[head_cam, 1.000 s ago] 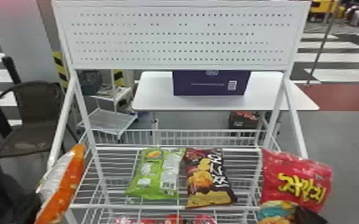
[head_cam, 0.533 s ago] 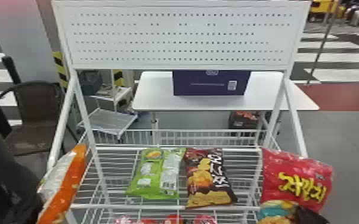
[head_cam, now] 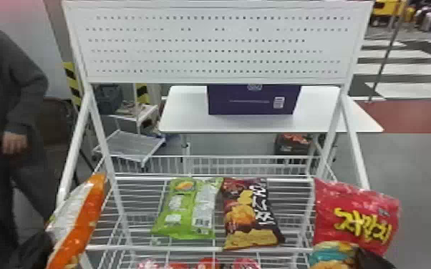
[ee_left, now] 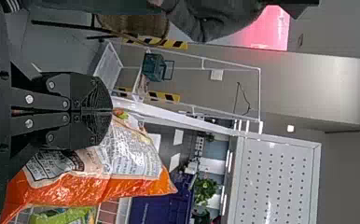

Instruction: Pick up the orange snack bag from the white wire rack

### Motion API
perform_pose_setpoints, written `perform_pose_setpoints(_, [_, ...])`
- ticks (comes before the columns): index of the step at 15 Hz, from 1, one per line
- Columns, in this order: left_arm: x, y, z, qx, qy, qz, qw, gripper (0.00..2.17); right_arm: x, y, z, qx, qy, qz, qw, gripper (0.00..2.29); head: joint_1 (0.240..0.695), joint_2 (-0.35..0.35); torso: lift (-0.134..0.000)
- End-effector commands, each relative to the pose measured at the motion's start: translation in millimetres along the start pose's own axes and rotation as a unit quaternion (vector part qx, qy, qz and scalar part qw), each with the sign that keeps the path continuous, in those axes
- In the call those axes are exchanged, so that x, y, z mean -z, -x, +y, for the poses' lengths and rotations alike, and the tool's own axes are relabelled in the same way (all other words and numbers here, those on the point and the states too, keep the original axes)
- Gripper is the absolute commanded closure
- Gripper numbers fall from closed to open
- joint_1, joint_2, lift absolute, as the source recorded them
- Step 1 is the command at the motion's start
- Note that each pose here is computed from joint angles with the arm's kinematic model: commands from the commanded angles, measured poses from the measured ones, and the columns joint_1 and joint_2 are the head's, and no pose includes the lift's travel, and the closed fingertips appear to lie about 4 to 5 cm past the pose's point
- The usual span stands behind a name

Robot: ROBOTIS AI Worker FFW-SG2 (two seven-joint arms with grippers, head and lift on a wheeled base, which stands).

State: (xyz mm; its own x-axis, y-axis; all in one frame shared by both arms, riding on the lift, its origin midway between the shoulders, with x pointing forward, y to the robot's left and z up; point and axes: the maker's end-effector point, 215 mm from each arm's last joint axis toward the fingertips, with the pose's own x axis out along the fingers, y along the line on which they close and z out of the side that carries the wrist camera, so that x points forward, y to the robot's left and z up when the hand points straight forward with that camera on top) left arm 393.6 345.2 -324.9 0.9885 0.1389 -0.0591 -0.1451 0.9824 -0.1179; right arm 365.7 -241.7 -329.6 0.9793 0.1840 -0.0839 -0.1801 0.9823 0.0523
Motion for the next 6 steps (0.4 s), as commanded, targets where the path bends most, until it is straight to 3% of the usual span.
perform_pose_setpoints(1, [-0.8,0.1,-0.4,0.0,0.0,-0.001,1.0,1.87,0.1,0.2,0.1,-0.001,0.001,0.0,1.0,2.22,0.499,0.0,0.0])
perform_pose_setpoints(6, [-4.3,0.2,-4.6,0.003,0.002,-0.004,1.0,1.87,-1.6,-0.1,-0.7,0.0,0.0,-0.002,1.0,2.22,0.499,0.0,0.0])
